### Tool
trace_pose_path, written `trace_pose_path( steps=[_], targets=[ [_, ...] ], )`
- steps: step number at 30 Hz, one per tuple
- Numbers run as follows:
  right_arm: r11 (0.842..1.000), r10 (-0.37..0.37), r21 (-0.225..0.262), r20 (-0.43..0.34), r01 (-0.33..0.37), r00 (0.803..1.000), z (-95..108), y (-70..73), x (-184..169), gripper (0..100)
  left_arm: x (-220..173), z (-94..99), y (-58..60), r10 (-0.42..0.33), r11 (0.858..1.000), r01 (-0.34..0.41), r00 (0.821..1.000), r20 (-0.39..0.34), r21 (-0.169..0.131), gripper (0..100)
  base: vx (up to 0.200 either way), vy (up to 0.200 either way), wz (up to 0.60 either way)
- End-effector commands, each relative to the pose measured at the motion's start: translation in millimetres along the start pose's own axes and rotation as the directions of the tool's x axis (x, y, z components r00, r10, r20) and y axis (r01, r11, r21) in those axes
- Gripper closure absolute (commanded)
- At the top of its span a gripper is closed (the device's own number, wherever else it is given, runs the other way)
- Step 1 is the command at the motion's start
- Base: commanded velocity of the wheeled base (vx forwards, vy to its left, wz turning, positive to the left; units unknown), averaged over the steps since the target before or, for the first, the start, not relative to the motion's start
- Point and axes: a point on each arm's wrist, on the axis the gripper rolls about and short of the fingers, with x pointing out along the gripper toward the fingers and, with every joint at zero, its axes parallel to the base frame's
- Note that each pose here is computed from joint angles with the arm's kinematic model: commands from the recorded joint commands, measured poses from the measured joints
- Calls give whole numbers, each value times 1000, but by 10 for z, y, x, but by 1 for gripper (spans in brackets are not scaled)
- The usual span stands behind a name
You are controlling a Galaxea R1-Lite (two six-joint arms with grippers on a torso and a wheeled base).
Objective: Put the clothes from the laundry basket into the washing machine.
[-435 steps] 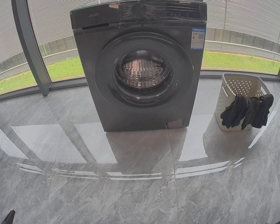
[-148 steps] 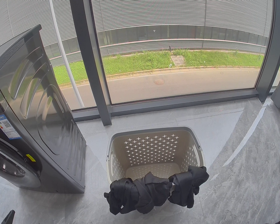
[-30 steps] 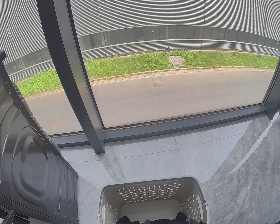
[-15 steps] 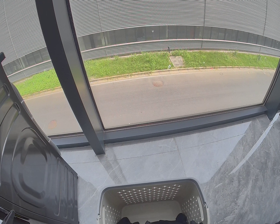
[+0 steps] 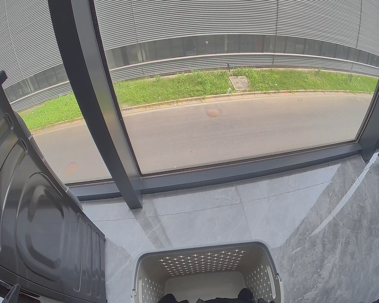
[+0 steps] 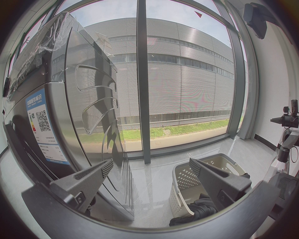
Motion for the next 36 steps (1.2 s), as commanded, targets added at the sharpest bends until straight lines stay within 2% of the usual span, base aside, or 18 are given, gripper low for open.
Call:
trace_pose_path(
  steps=[1, 5, 7, 12, 15, 36],
  targets=[
    [1000, 1, 0, -2, -1, 1000, -52, 0, 1, 0, 2, -53, -3, 0, 1000, 0, 1000, 0, 0, 0, 0, 0, 0],
    [1000, 1, 0, -2, -1, 1000, -52, 0, 1, 0, 2, -53, -3, 0, 1000, 0, 1000, 0, 0, 0, 0, 0, 0],
    [1000, -1, 2, -2, 1, 1000, -52, 0, 1, 0, 2, -53, -3, -1, 1000, 1, 1000, 0, -11, 0, 0, 0, 0],
    [1000, -1, 2, -2, 1, 1000, -52, 0, 1, 0, 2, -53, -3, -1, 1000, 1, 1000, 0, -6, 0, 0, 0, 0],
    [1000, -1, 2, -1, 1, 1000, -51, 0, 1, 0, 2, -53, -3, -1, 1000, 1, 1000, 0, 1, 0, -200, 0, 0],
    [1000, -1, 0, -2, 1, 1000, -52, 0, 1, 0, 2, -53, -3, 0, 1000, 0, 1000, 0, 0, 0, -200, 0, 0]
  ],
)
